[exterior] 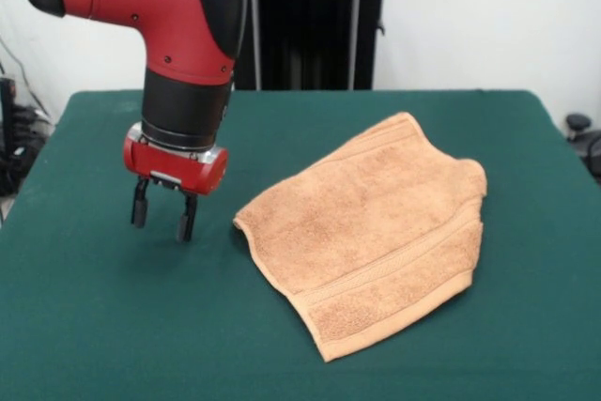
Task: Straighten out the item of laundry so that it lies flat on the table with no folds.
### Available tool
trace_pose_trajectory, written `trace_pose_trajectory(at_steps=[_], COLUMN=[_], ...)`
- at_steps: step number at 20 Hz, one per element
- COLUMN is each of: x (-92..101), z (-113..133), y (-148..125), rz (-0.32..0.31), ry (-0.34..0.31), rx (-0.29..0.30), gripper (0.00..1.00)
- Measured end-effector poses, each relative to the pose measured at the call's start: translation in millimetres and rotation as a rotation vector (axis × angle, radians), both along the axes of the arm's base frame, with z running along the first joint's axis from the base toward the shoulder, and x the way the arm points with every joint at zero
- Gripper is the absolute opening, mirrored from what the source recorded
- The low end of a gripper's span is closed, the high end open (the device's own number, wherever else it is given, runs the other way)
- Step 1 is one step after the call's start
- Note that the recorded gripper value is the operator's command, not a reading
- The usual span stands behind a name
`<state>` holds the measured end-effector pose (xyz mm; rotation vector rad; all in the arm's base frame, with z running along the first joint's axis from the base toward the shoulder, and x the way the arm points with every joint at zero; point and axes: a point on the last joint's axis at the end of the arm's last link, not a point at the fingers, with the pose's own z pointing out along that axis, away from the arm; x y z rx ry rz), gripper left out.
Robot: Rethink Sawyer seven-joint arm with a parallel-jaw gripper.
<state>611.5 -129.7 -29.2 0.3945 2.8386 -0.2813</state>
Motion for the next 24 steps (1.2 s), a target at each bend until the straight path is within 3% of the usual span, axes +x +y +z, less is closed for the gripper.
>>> trace_pose_trajectory(at_steps=[14, 24], x=[-10.9, -27.1], z=[-2, 5], y=[11, 49], rz=[-0.002, 0.005], ry=[0.022, 0.057], rx=[0.017, 0.053], gripper=[1.00, 1.00])
